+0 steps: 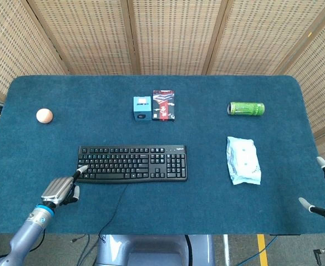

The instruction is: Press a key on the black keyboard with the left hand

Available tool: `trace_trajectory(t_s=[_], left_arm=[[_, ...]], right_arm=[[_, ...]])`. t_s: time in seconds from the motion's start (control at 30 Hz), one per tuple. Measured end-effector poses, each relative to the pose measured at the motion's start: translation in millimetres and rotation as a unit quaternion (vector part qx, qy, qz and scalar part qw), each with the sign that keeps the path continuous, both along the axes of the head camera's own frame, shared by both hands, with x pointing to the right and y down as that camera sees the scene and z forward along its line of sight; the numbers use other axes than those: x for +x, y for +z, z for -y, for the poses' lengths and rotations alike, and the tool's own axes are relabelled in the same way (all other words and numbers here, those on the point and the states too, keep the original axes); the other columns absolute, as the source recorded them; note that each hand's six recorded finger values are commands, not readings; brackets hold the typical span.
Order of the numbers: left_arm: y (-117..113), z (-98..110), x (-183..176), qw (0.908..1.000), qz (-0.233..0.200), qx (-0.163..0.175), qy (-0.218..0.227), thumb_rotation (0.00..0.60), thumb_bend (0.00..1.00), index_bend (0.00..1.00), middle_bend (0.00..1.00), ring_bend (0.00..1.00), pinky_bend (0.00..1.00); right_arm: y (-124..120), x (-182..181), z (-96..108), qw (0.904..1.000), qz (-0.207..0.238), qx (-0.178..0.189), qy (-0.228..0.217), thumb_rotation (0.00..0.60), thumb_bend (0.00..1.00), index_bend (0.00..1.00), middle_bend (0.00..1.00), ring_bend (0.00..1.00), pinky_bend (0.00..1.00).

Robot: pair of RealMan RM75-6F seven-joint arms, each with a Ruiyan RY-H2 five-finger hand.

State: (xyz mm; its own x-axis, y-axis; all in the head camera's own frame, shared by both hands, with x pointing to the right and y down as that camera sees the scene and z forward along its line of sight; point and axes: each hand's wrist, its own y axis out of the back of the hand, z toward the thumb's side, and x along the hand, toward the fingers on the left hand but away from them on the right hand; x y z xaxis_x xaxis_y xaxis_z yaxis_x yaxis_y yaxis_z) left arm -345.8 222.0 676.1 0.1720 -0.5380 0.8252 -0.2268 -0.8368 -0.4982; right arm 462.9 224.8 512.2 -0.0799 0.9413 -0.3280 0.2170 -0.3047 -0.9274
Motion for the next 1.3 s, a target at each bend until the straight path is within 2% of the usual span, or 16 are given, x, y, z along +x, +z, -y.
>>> trace_trajectory(t_s=[0.2,1.0,1.3], left_arm=[[13.2,-1.3,10.3,0.9999,-0.009,-0.007,0.000,0.600,0.78,0.00,0.90,0.86,0.74],[19.8,-10.9,13.5,0.9999,-0.010,-0.009,0.008,0.600,0.77,0.00,0.90,0.86,0.74],[24.8,-14.0,13.4,0.9997,-0.006,-0.019,0.014,0.600,0.76,0.00,0.90,0.86,0.74]], right_arm=[[0.4,0.9,0.2,1.0000,0.001,-0.001,0.002,0.600,0.00,0.00,0.00,0.00,0.00],[-0.3,0.1,1.6,1.0000,0.004,-0.001,0.001,0.600,0.00,0.00,0.00,0.00,0.00],[-1.0,1.3,2.3,1.0000,0.005,0.000,0.004,0.600,0.00,0.00,0.00,0.00,0.00]])
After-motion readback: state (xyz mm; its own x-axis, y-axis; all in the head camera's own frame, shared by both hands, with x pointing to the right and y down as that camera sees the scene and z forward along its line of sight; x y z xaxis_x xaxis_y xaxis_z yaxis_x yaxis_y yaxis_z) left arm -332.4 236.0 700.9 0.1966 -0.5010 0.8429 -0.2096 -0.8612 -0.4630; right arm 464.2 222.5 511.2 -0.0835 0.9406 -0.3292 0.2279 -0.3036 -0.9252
